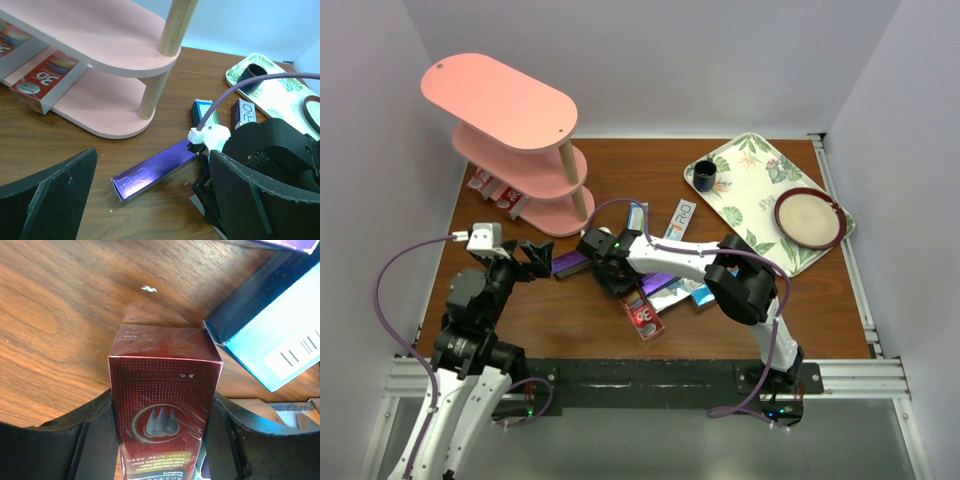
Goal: Place and organize the toothpastes onto the shelf
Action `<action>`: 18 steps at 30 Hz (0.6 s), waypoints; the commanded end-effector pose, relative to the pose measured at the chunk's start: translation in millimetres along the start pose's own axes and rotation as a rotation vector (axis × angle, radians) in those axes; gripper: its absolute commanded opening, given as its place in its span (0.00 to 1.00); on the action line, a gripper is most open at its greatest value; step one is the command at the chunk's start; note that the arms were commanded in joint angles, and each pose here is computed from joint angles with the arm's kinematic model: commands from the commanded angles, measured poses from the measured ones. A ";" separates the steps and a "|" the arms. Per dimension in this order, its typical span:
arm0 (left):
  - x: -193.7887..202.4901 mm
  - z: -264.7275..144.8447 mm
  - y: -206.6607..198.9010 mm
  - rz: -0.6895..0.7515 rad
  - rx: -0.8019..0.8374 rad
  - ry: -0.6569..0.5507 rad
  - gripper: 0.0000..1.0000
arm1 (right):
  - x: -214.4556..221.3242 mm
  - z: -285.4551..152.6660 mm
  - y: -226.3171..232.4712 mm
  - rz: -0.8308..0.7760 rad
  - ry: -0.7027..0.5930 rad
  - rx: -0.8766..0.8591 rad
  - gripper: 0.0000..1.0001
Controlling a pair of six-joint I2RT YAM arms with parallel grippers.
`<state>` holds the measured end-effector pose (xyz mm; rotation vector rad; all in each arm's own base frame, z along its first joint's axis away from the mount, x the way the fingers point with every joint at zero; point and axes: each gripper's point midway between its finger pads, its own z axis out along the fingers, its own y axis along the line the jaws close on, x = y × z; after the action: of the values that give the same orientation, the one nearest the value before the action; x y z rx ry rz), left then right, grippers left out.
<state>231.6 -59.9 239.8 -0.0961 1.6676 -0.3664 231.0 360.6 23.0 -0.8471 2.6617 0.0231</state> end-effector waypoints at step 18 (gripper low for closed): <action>11.8 33.9 -96.2 -0.022 0.358 0.163 1.00 | -63.0 -125.4 -130.2 0.462 -0.254 0.090 0.28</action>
<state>244.4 -130.3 210.4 0.1398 1.8482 -0.6111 288.1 297.2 140.6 -0.3665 2.5842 0.1226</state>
